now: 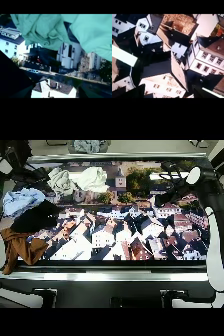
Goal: Fold the shirts.
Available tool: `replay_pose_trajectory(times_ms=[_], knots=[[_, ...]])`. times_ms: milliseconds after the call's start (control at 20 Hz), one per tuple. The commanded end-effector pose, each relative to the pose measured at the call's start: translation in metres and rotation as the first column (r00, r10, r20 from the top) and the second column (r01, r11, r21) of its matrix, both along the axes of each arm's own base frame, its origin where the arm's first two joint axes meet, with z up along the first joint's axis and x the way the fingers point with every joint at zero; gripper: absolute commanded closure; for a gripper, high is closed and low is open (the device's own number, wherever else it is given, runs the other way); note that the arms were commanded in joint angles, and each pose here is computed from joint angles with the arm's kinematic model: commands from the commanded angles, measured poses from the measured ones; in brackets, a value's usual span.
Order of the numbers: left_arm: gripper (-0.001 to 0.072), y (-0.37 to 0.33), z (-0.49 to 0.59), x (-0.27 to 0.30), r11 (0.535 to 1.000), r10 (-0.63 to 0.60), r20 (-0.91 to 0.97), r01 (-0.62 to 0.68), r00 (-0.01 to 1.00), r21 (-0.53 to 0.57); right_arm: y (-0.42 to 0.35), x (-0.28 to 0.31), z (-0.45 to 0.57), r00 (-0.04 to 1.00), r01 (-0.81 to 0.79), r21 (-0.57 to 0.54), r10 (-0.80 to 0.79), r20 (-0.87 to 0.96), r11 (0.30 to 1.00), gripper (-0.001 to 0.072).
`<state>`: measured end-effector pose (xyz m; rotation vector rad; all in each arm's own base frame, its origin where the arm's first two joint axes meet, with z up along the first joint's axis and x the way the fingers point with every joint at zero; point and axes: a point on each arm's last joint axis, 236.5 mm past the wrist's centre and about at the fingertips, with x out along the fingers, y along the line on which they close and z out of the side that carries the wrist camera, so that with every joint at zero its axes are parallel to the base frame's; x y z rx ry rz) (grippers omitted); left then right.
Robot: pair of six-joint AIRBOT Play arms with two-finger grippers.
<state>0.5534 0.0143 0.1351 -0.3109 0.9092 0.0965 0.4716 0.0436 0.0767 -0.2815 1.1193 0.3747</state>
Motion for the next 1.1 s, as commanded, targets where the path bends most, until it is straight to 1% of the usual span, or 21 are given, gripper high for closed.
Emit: replay_pose_trajectory(times_ms=[0, 50, 250, 350, 400, 500, 650, 750, 850, 950, 1050], knots=[[0.0026, 0.036, -0.026, 0.01, 0.98, 0.155, -0.055, -0.161, 0.986, -0.117, 0.0, -0.01, -0.004, 0.999, -0.027, -0.008, 0.027, -0.044, 1.0, 0.0038], [0.0026, 0.039, -0.035, 0.018, 0.97, 0.183, -0.049, -0.188, 0.982, -0.154, 0.001, -0.01, -0.005, 0.999, -0.027, -0.007, 0.027, -0.043, 1.0, 0.0038], [0.0026, 0.02, -0.053, 0.07, 0.935, 0.208, 0.072, -0.176, 0.976, -0.309, 0.005, -0.011, -0.012, 0.997, -0.031, 0.01, 0.031, -0.065, 0.999, 0.0038], [0.0026, 0.019, -0.076, 0.088, 0.93, 0.224, 0.092, -0.185, 0.97, -0.319, 0.008, -0.012, -0.017, 0.996, -0.034, 0.024, 0.035, -0.085, 0.999, 0.0038], [0.0026, 0.02, -0.091, 0.094, 0.918, 0.25, 0.081, -0.21, 0.965, -0.335, 0.009, -0.013, -0.02, 0.995, -0.034, 0.028, 0.037, -0.096, 0.999, 0.0039], [0.0026, 0.031, -0.12, 0.108, 0.889, 0.316, 0.073, -0.268, 0.946, -0.37, 0.012, -0.014, -0.026, 0.992, -0.036, 0.039, 0.04, -0.116, 0.999, 0.0039], [0.0027, 0.045, -0.135, 0.131, 0.844, 0.399, 0.129, -0.309, 0.908, -0.438, 0.018, -0.017, -0.033, 0.988, -0.039, 0.066, 0.049, -0.145, 0.997, 0.0039], [0.0026, 0.05, -0.149, 0.138, 0.831, 0.425, 0.14, -0.324, 0.894, -0.452, 0.023, -0.017, -0.034, 0.988, -0.04, 0.086, 0.053, -0.148, 0.995, 0.0039], [0.0027, 0.052, -0.166, 0.141, 0.797, 0.462, 0.112, -0.356, 0.88, -0.488, 0.026, -0.018, -0.033, 0.987, -0.041, 0.101, 0.056, -0.149, 0.994, 0.0039], [0.0027, 0.048, -0.172, 0.146, 0.774, 0.479, 0.113, -0.358, 0.871, -0.523, 0.032, -0.019, -0.033, 0.986, -0.052, 0.103, 0.068, -0.152, 0.993, 0.004], [0.0027, 0.049, -0.173, 0.151, 0.772, 0.489, 0.135, -0.355, 0.862, -0.527, 0.043, -0.023, -0.034, 0.983, -0.08, 0.098, 0.095, -0.158, 0.992, 0.004]])
